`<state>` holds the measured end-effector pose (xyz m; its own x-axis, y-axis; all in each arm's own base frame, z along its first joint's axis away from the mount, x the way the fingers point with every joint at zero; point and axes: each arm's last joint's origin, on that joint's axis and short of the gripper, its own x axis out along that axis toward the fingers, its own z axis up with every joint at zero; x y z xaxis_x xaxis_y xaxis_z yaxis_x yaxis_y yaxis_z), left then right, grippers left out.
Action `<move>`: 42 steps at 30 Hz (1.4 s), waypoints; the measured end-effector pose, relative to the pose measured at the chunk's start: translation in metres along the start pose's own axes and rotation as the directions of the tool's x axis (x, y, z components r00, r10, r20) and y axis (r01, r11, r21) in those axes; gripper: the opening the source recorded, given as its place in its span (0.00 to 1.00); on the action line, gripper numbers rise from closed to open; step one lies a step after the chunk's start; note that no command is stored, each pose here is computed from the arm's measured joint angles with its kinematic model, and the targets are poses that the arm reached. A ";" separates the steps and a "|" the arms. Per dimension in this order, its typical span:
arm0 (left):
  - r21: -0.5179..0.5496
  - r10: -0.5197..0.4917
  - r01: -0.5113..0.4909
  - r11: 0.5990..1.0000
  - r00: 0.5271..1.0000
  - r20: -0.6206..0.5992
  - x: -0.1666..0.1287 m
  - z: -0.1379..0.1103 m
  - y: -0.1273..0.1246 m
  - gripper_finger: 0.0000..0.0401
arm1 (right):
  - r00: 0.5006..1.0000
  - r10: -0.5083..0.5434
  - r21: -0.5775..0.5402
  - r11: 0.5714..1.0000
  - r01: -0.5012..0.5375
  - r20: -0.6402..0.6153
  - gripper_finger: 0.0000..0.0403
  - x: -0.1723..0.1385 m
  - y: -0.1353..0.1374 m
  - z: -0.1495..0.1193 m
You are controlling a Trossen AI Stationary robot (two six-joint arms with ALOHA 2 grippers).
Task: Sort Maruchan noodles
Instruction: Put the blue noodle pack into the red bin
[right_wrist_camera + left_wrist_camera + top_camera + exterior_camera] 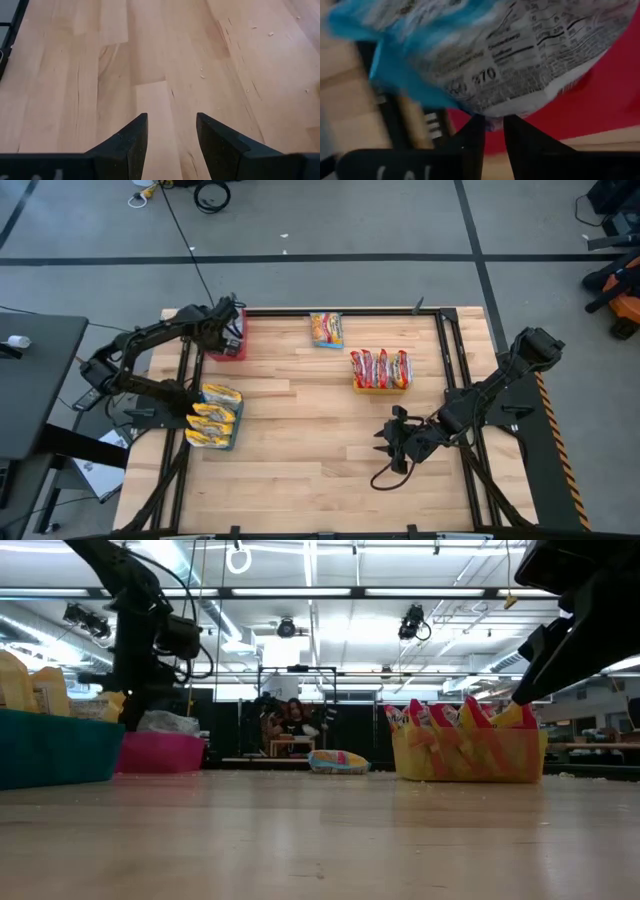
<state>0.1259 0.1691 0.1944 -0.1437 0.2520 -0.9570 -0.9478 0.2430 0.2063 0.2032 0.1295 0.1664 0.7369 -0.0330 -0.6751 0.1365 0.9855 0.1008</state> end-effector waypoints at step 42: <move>0.191 -0.292 0.385 0.903 0.876 -0.383 0.002 -0.008 -0.033 0.29 | 0.997 0.068 0.063 0.996 -0.065 -0.040 0.43 -0.001 0.003 -0.002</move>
<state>0.1548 0.1544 0.1841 0.0422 -0.2086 -0.9771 -0.8567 0.4956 -0.1428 0.2020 0.1330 0.1661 0.7176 0.0404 -0.6953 0.1295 0.9732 0.1901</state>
